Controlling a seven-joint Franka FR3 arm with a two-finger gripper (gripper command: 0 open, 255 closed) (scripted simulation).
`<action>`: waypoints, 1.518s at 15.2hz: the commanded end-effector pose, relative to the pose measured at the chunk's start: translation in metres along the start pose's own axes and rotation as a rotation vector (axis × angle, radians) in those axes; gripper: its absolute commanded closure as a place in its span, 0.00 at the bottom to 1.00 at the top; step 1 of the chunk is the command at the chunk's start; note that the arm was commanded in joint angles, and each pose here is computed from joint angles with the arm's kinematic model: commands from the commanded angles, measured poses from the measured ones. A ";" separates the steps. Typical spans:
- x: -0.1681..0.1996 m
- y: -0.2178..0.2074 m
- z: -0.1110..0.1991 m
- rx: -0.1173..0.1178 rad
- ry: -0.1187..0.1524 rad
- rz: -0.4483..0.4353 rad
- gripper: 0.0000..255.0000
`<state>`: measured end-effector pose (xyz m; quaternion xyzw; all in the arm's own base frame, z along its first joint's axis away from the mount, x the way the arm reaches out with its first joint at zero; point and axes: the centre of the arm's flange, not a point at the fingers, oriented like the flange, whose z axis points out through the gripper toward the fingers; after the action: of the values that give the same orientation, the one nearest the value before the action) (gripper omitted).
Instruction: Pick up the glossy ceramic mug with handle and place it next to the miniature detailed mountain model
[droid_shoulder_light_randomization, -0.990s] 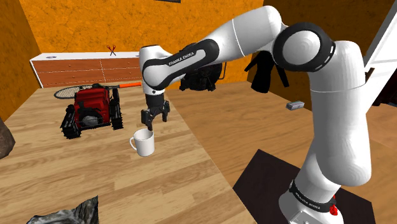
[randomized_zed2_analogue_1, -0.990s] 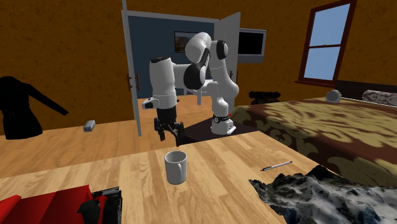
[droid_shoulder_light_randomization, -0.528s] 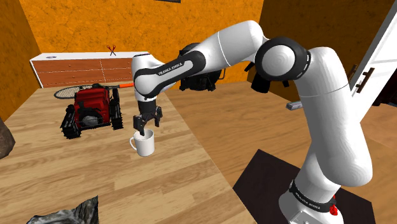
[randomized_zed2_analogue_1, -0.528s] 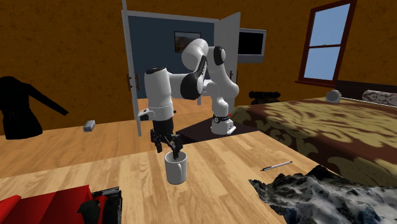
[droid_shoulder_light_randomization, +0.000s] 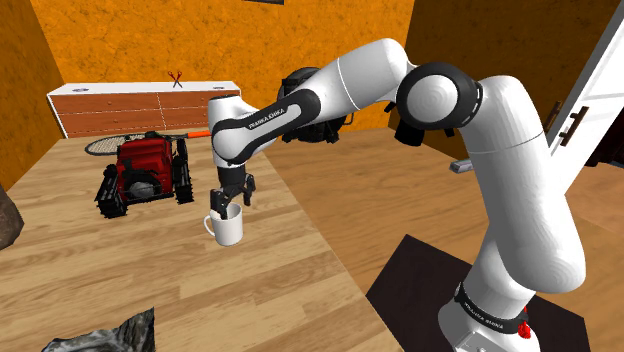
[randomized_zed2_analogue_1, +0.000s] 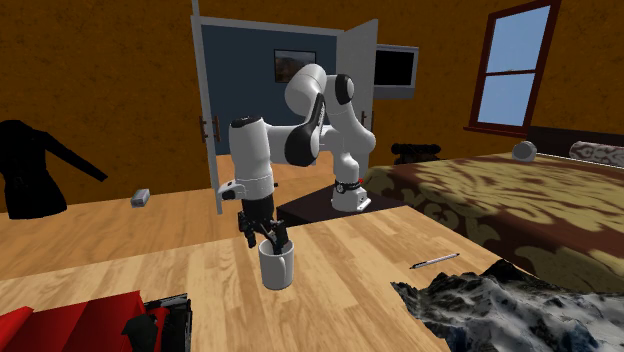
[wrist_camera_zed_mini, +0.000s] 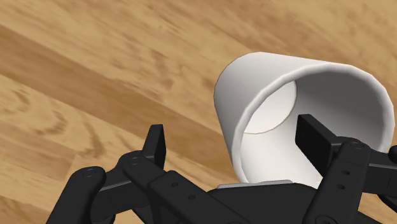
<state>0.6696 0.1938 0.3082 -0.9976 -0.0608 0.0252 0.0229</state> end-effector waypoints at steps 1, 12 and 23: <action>0.000 0.000 0.000 0.000 0.000 0.000 0.00; 0.000 0.000 0.000 0.000 0.000 0.000 1.00; -0.002 -0.003 -0.053 0.000 0.000 0.000 1.00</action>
<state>0.6689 0.1931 0.3547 -0.9976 -0.0608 0.0252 0.0229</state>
